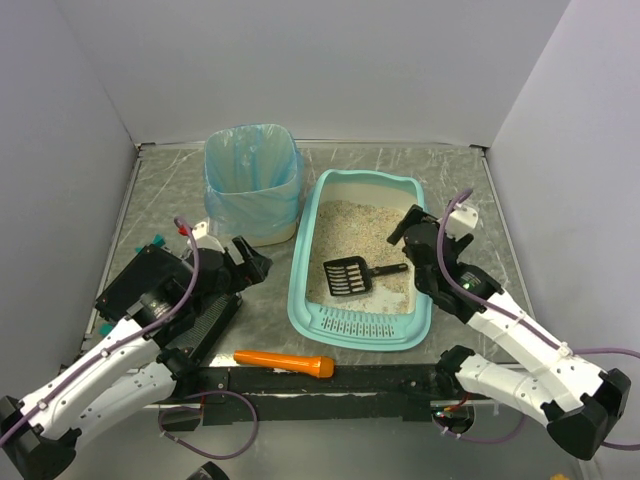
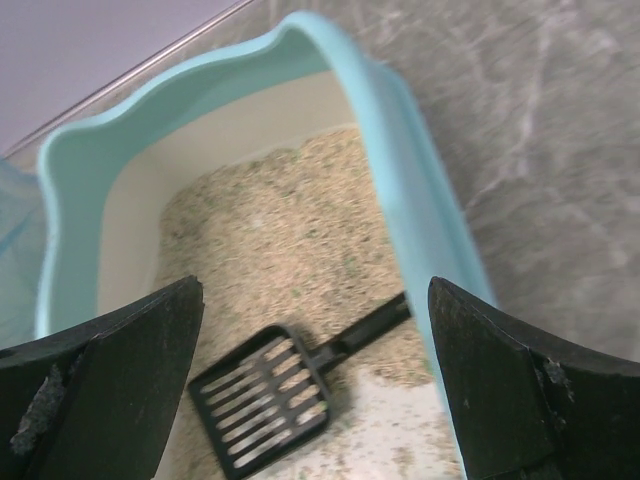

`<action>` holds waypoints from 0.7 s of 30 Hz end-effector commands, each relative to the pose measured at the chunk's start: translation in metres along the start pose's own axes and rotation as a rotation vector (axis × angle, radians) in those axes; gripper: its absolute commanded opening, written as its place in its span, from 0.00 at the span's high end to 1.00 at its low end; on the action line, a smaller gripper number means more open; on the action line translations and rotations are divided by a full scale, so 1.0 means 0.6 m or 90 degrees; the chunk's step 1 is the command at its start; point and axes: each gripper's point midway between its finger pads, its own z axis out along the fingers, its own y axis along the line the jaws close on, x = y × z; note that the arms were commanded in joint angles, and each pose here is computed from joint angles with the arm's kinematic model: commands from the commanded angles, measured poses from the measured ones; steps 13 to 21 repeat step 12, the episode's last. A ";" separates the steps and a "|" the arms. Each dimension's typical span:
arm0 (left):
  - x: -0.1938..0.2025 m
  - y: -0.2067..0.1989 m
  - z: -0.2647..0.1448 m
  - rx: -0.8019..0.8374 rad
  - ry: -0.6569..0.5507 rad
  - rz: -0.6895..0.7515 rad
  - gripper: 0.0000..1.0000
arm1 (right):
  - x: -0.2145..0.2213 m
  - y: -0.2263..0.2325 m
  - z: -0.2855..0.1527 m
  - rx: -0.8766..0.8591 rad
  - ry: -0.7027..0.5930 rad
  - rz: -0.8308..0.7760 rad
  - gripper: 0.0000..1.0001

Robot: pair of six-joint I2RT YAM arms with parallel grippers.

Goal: Clean the litter box

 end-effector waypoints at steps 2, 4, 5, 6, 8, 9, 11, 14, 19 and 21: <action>-0.042 -0.011 -0.017 -0.003 -0.054 -0.023 0.03 | -0.008 -0.046 -0.010 0.049 -0.011 -0.074 0.00; -0.042 -0.008 -0.018 -0.005 -0.058 -0.028 0.03 | -0.002 -0.036 -0.009 0.005 -0.018 -0.073 0.00; -0.046 -0.009 -0.021 0.000 -0.065 -0.030 0.03 | 0.003 -0.031 -0.010 -0.013 -0.017 -0.067 0.00; -0.046 -0.009 -0.022 0.003 -0.067 -0.040 0.03 | -0.009 -0.023 -0.014 -0.037 -0.035 -0.047 0.00; -0.047 -0.008 -0.024 0.010 -0.074 -0.041 0.03 | 0.001 -0.027 -0.014 -0.048 -0.039 -0.040 0.00; -0.047 -0.006 -0.025 0.007 -0.074 -0.040 0.03 | -0.004 -0.024 -0.018 -0.062 -0.047 -0.029 0.00; -0.048 0.002 -0.026 -0.012 -0.075 -0.037 0.03 | -0.007 -0.030 -0.022 -0.066 -0.055 -0.021 0.00; -0.049 0.005 -0.026 -0.020 -0.076 -0.037 0.03 | -0.009 -0.032 -0.022 -0.062 -0.061 -0.015 0.00; -0.049 0.005 -0.026 -0.020 -0.076 -0.037 0.03 | -0.009 -0.032 -0.022 -0.062 -0.061 -0.015 0.00; -0.049 0.005 -0.026 -0.020 -0.076 -0.037 0.03 | -0.009 -0.032 -0.022 -0.062 -0.061 -0.015 0.00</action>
